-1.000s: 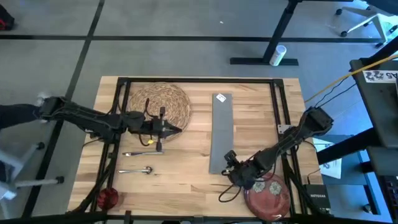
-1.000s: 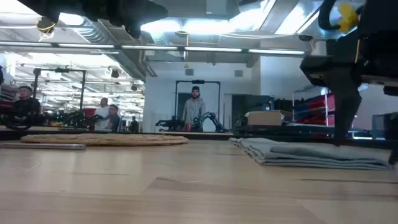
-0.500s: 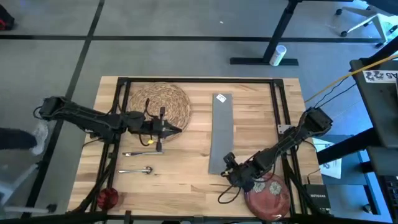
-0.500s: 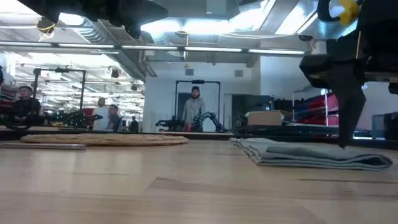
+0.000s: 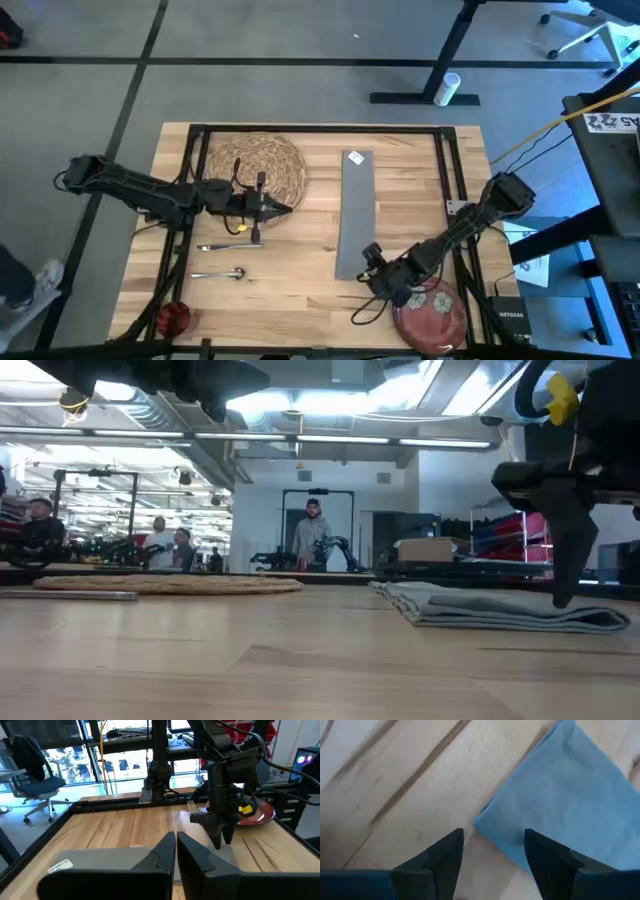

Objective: Set table place
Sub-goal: Fold the gray table napkin

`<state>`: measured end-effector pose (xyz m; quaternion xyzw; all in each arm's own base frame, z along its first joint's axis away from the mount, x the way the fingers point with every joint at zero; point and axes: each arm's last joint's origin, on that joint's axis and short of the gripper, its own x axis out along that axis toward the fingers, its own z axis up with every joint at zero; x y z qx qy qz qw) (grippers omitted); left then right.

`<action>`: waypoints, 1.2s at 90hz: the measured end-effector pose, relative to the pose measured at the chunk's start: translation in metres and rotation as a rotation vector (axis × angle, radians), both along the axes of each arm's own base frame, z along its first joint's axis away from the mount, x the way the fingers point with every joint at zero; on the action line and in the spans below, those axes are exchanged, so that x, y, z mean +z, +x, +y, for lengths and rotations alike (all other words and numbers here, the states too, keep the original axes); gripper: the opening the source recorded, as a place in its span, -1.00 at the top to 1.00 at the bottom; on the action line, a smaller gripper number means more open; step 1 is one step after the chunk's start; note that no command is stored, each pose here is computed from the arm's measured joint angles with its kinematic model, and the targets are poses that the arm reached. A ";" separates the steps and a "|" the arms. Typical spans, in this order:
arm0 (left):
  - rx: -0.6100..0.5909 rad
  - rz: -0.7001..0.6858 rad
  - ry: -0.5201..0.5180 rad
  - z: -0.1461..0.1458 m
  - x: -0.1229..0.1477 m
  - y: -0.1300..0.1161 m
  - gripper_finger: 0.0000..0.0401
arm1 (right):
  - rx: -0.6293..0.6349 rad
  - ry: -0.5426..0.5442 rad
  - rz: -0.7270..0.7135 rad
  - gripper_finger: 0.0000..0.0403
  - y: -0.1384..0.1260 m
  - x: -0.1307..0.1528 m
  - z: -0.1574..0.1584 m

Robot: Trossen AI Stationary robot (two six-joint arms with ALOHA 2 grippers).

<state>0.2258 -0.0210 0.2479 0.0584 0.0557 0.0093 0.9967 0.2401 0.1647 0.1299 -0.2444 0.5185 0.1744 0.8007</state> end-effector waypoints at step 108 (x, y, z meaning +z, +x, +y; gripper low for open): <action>0.000 0.000 0.000 0.000 0.000 0.000 1.00 | -0.002 0.039 -0.048 0.18 0.005 0.000 0.002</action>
